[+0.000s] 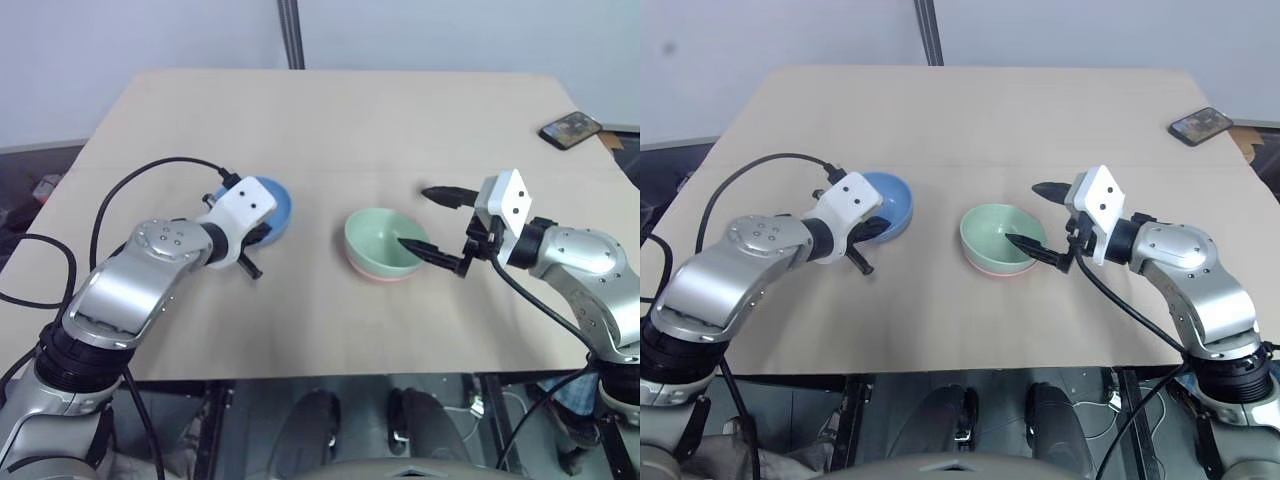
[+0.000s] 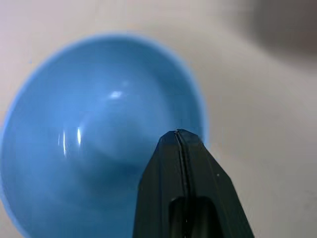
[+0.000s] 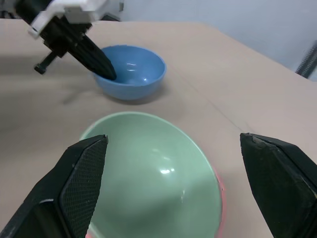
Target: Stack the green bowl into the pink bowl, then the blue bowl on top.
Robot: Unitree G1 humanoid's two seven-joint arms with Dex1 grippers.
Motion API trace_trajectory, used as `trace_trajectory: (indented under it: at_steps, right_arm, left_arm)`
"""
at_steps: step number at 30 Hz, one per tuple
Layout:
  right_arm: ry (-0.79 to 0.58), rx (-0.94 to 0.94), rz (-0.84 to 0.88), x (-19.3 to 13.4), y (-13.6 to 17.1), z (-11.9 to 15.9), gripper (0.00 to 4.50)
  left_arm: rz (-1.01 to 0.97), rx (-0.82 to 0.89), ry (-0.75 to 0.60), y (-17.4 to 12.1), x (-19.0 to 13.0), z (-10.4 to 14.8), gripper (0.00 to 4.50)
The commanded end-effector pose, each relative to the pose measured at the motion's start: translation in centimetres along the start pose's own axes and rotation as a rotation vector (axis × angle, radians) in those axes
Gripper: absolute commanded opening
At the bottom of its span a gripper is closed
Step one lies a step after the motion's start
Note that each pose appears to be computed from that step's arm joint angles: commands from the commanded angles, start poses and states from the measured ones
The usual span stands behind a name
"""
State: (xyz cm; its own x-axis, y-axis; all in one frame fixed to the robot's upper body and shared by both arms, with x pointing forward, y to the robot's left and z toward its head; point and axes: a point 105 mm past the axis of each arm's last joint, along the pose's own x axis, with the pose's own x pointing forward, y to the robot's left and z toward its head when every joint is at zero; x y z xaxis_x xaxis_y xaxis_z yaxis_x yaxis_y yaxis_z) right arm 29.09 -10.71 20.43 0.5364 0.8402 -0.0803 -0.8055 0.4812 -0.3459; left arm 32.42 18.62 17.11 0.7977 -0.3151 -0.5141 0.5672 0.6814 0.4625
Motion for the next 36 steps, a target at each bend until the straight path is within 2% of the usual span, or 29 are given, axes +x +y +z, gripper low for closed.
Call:
trace_trajectory:
  at_steps: [1, 5, 8, 9, 10, 12, 21, 22, 24, 25, 27, 32, 35, 36]
  right_arm:
    - [-0.034, -0.059, -0.031, -0.5, -0.1, 1.2, 4.5]
    - [-0.033, -0.064, -0.036, -0.3, -0.1, 1.1, 4.5]
    - [-0.034, -0.067, -0.037, -0.3, -0.1, 1.1, 4.5]
    - [-0.033, -0.069, -0.038, -0.3, -0.1, 1.1, 4.5]
    - [-0.031, -0.07, -0.039, -0.3, -0.1, 1.0, 4.5]
    - [-0.029, -0.072, -0.043, -0.3, -0.2, 1.0, 4.5]
    - [-0.029, -0.078, -0.051, -0.2, -0.3, 0.9, 4.5]
    - [-0.029, -0.078, -0.052, -0.3, -0.3, 0.9, 4.5]
    - [-0.027, -0.079, -0.048, -0.4, -0.1, 0.9, 4.5]
    - [-0.026, -0.081, -0.045, -0.5, -0.1, 0.9, 4.5]
    - [-0.027, -0.081, -0.042, -0.6, 0.0, 1.0, 4.5]
    - [-0.035, -0.075, -0.045, -0.8, 0.1, 1.1, 4.5]
    - [-0.036, -0.07, -0.046, -0.9, 0.2, 1.1, 4.5]
    - [-0.036, -0.07, -0.046, -0.9, 0.2, 1.1, 4.5]
  left_arm:
    - [0.003, 0.046, -0.028, 0.4, -1.1, 0.8, 0.06]
    - [0.008, 0.127, -0.038, 0.2, -0.8, 1.1, 0.06]
    - [0.054, 0.173, -0.08, 0.9, -0.9, 1.8, 0.79]
    - [0.062, 0.16, -0.085, 1.0, -0.9, 1.9, 1.29]
    - [0.068, 0.155, -0.074, 1.1, -0.9, 1.9, 1.53]
    - [0.072, 0.159, -0.053, 1.2, -0.8, 1.7, 2.43]
    - [0.069, 0.151, 0.054, 0.3, 1.2, -0.2, 2.43]
    - [0.069, 0.149, 0.055, 0.3, 1.4, -0.3, 1.93]
    - [0.066, 0.146, 0.052, 0.2, 1.7, -0.2, 1.28]
    - [0.063, 0.146, 0.051, 0.2, 1.7, -0.1, 0.61]
    - [0.059, 0.147, 0.048, 0.2, 1.7, 0.0, 0.04]
    - [0.059, 0.139, -0.022, 0.8, 0.5, 1.9, 0.04]
    - [0.044, 0.156, -0.034, 0.8, -0.4, 2.2, 0.04]
    - [0.043, 0.16, -0.038, 0.9, -0.7, 2.3, 0.56]
